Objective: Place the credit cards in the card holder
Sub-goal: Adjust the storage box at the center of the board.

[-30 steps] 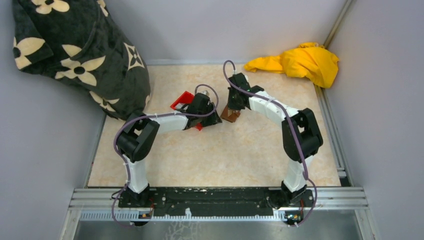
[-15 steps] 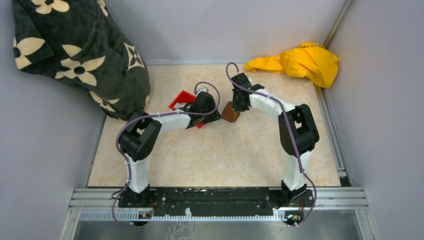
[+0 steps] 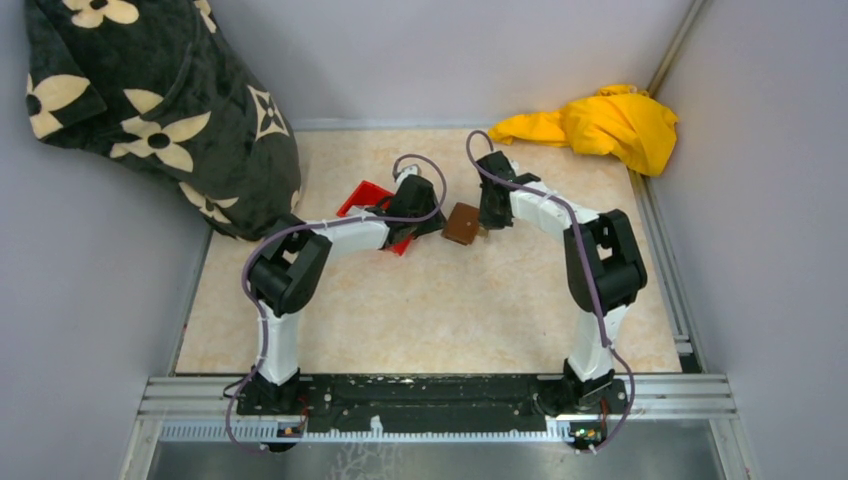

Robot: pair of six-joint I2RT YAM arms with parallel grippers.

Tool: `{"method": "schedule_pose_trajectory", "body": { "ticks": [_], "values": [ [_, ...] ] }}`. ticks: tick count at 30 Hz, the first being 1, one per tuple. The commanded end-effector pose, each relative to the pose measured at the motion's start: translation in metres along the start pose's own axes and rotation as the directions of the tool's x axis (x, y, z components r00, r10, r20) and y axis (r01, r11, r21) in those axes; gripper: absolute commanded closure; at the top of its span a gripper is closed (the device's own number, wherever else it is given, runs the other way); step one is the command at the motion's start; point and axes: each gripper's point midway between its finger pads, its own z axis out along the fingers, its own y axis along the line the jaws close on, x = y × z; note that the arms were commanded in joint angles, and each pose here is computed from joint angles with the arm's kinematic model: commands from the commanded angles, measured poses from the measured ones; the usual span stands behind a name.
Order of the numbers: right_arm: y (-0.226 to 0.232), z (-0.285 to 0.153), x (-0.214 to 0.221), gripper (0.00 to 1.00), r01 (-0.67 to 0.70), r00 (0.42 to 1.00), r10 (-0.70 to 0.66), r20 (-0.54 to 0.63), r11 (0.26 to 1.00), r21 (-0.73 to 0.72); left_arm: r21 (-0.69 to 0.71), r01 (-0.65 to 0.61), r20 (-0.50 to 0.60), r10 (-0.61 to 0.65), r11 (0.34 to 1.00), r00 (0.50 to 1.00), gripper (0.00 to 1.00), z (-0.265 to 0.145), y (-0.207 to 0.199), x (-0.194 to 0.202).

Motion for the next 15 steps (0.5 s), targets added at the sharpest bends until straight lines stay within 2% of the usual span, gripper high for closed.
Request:
{"method": "schedule_pose_trajectory", "body": {
  "ticks": [1, 7, 15],
  "values": [
    [-0.003, -0.017, -0.021, 1.00, -0.027, 0.996, 0.029, 0.083, 0.999, -0.028, -0.007, -0.025, 0.025, 0.025, 1.000, 0.999, 0.48, 0.006, -0.005, -0.006],
    [-0.001, -0.012, -0.020, 1.00, -0.064, 0.995, 0.070, 0.075, 0.995, -0.075, -0.025, -0.038, 0.017, 0.038, 0.999, 0.999, 0.47, 0.010, -0.001, -0.003],
    [0.003, -0.009, -0.021, 1.00, -0.146, 0.984, 0.163, 0.068, 0.967, -0.208, -0.040, -0.051, -0.008, 0.051, 0.998, 0.999, 0.47, 0.015, 0.005, 0.006]
  ]
}}
